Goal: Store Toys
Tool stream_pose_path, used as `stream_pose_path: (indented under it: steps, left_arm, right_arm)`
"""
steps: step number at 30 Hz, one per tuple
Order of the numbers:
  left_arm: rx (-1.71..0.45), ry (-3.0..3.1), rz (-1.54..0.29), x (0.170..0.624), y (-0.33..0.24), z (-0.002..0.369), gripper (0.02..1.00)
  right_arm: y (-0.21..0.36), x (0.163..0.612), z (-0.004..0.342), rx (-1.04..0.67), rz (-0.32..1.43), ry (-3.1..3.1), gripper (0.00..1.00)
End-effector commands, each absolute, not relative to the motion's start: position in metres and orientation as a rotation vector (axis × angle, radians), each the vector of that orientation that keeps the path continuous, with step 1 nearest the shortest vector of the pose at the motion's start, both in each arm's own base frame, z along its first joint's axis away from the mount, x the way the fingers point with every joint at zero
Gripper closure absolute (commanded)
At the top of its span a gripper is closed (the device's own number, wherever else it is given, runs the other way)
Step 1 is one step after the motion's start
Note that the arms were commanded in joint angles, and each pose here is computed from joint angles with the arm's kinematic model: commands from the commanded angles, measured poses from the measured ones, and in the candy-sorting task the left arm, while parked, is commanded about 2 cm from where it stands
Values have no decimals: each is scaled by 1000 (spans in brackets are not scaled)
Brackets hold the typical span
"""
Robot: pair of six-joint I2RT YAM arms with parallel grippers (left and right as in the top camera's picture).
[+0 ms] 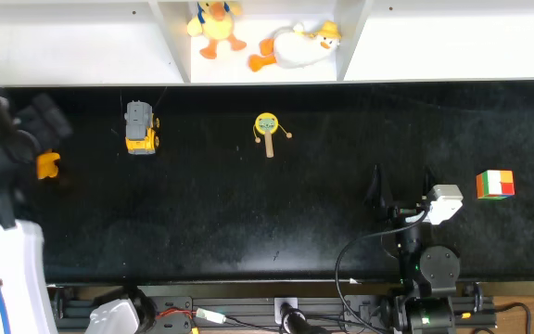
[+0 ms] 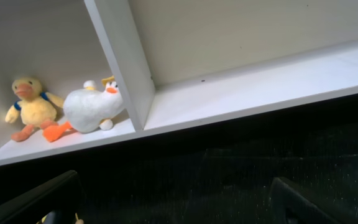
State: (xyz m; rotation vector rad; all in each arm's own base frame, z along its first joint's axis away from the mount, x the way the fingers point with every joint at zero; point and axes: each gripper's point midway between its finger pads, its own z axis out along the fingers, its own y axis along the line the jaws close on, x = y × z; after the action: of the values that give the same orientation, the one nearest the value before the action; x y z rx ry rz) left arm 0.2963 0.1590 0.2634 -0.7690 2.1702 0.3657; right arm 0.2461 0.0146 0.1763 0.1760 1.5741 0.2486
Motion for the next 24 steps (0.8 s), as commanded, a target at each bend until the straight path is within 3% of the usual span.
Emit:
stream_pose_path:
  steps: [1, 6, 10, 16, 24]
  left_arm:
    - [-902, 2162, 443, 277, 199, 260, 20]
    - [-885, 2270, 495, 251, 216, 246, 20]
    - [-692, 2382, 359, 252, 203, 232, 20]
    - [-688, 2411, 353, 239, 216, 212, 20]
    - [-379, 2397, 192, 254, 203, 191, 20]
  right_arm:
    - [15, 246, 173, 173, 242, 1574, 5]
    - [15, 246, 173, 173, 242, 1574, 7]
    - [15, 246, 173, 173, 242, 1574, 5]
    - [15, 246, 173, 173, 242, 1574, 5]
    - [15, 246, 173, 173, 242, 1574, 5]
